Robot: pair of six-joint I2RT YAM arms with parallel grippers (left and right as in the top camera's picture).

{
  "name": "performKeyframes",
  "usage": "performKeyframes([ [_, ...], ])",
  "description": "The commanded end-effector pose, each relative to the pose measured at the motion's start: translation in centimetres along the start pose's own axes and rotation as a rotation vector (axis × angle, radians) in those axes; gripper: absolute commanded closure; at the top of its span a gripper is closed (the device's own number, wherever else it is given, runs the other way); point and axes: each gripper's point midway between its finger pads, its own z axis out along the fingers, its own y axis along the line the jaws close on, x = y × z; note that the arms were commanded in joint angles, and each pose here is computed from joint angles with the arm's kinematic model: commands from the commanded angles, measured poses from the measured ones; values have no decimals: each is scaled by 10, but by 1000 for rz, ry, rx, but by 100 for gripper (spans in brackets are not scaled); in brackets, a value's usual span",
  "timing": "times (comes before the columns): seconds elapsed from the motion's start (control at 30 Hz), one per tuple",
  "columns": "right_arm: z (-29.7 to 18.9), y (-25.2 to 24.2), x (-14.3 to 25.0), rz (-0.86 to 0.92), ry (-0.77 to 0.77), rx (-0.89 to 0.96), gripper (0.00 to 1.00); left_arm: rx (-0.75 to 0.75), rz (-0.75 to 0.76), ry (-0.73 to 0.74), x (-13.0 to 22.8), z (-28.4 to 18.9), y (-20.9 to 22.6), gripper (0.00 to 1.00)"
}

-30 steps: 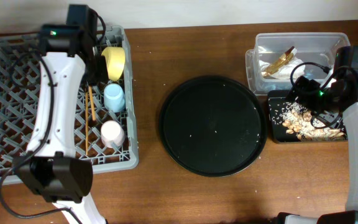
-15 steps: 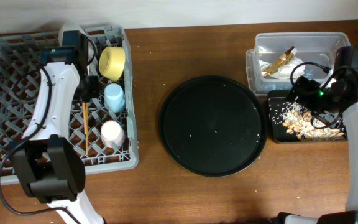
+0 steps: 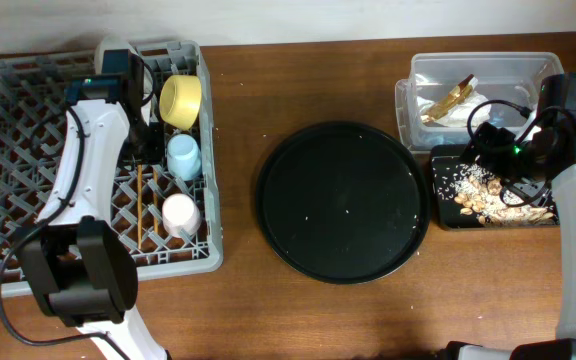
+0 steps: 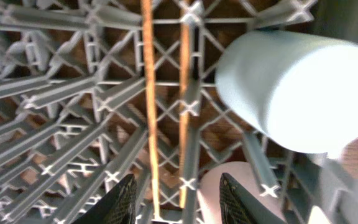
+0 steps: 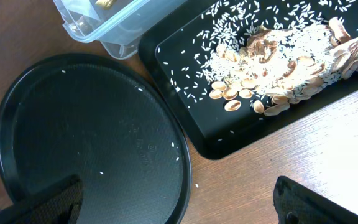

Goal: Sort waste into correct bins and load items into the dishwasher rack

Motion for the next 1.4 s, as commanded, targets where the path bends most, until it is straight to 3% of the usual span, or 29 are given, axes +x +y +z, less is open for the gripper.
performKeyframes([
  [0.0, 1, -4, -2, 7, -5, 13, 2, 174, 11, -109, -17, -46, -27, 56],
  [0.23, 1, -4, -2, 7, -5, 13, 2, 307, 171, -462, -13, -176, -90, 43],
  [0.27, 1, -4, -2, 7, -5, 13, 1, 317, 191, -479, -10, -182, -98, 0],
  [0.43, 1, -4, -2, 7, -5, 13, 2, 381, 278, -505, -5, -192, -138, 0],
  [0.63, 1, -3, -2, 5, -5, 13, 1, 386, 298, -493, 1, -192, -145, 0],
  [0.83, -49, 31, 17, -109, -132, -86, 2, 386, 298, -493, 1, -192, -145, 0],
  [0.9, -96, 52, 31, -269, -309, -115, 1, 386, 298, -493, 1, -192, -145, 0],
  [1.0, -143, 55, 34, -319, -538, -147, 1, 386, 298, -493, 1, -192, -145, 0],
  [1.1, -159, 64, 38, -469, -769, -280, 1, 386, 298, -493, 1, -192, -145, 0],
  [1.23, -122, 57, 47, -516, -983, -389, 1, 386, 298, -493, 1, -192, -145, 0],
  [1.37, -51, 33, 81, -520, -1105, -455, 2, 386, 298, -493, 1, -192, -145, 0],
])
